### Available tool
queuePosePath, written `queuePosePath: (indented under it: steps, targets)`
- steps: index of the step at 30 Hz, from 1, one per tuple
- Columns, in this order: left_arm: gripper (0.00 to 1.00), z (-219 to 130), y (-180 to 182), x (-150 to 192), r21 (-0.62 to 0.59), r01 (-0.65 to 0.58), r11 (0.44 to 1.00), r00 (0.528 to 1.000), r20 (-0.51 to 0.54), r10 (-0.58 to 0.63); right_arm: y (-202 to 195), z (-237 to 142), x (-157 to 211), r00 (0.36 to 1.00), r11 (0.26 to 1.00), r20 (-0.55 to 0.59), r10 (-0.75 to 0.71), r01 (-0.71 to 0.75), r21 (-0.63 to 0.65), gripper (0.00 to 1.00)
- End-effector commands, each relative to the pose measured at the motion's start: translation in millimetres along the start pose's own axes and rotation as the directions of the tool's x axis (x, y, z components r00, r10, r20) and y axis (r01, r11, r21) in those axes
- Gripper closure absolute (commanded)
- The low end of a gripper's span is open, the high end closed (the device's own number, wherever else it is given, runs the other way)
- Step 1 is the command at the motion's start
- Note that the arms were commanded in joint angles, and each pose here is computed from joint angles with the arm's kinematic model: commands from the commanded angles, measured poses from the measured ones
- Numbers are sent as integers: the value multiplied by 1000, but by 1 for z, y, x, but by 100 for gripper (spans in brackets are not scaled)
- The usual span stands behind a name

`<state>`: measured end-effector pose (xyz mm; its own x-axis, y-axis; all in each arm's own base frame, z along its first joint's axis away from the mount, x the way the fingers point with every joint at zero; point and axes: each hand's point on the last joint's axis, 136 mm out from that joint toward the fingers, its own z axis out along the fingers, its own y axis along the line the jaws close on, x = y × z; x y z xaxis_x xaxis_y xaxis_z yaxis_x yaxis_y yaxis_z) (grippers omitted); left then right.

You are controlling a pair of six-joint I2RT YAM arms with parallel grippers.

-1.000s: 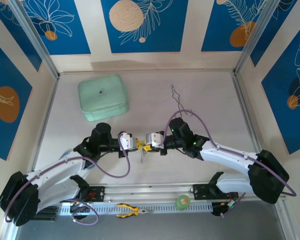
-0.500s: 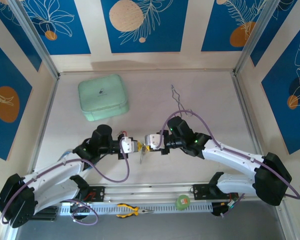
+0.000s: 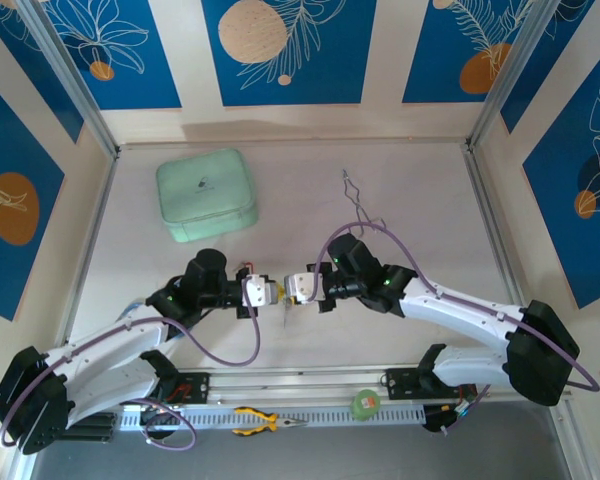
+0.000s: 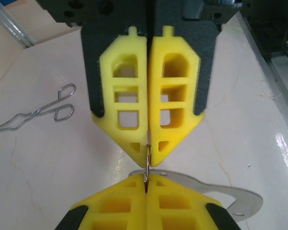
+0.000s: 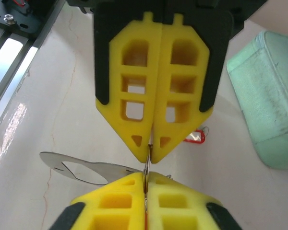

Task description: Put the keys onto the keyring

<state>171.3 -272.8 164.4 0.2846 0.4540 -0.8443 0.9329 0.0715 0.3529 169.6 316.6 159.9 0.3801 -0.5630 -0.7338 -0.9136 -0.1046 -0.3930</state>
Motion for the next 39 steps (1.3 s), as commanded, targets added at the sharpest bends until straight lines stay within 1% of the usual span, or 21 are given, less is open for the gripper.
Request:
queuePosePath:
  steps: [1,3,5,7,10,12,15,20,25,29,34,39]
  targets:
    - [100,-3,7,-14,-17,-37,999,999,17,38,-5,3,-4,1000,999,-6,-30,30,10,100]
    - [100,-4,7,-14,-22,-30,999,999,14,30,-5,5,-3,1000,1000,-4,-27,27,9,100]
    - [77,-3,7,-11,-25,-7,1000,1000,5,7,-3,5,-7,1000,1000,27,-12,12,2,100]
    - [67,-2,4,-6,-21,20,1000,1000,2,-20,-1,6,-12,997,1000,71,3,-3,-9,100]
    - [59,-1,2,-2,-27,73,997,997,6,-73,4,6,-15,994,999,111,14,-11,-30,100]
    - [56,-4,6,-4,-58,112,992,994,21,-111,8,4,-15,991,999,134,11,-6,-38,100]
    - [56,-12,5,-8,-87,142,986,989,56,-138,12,-1,-16,986,999,164,-19,25,-32,100]
    - [58,-22,-10,-5,-72,152,986,986,81,-146,15,-1,-12,983,997,170,-76,78,-6,100]
    - [62,-23,-19,4,-53,95,994,995,33,-93,16,1,-12,978,992,167,-124,122,20,100]
    - [63,-23,-18,2,-60,58,997,997,45,-55,19,3,-11,971,982,150,-188,184,44,100]
    - [67,-20,-25,5,-36,13,999,999,39,-12,22,9,-8,949,955,118,-292,281,98,100]
    - [69,-20,-27,6,-29,-20,999,999,25,21,23,10,-9,941,945,106,-320,309,110,100]
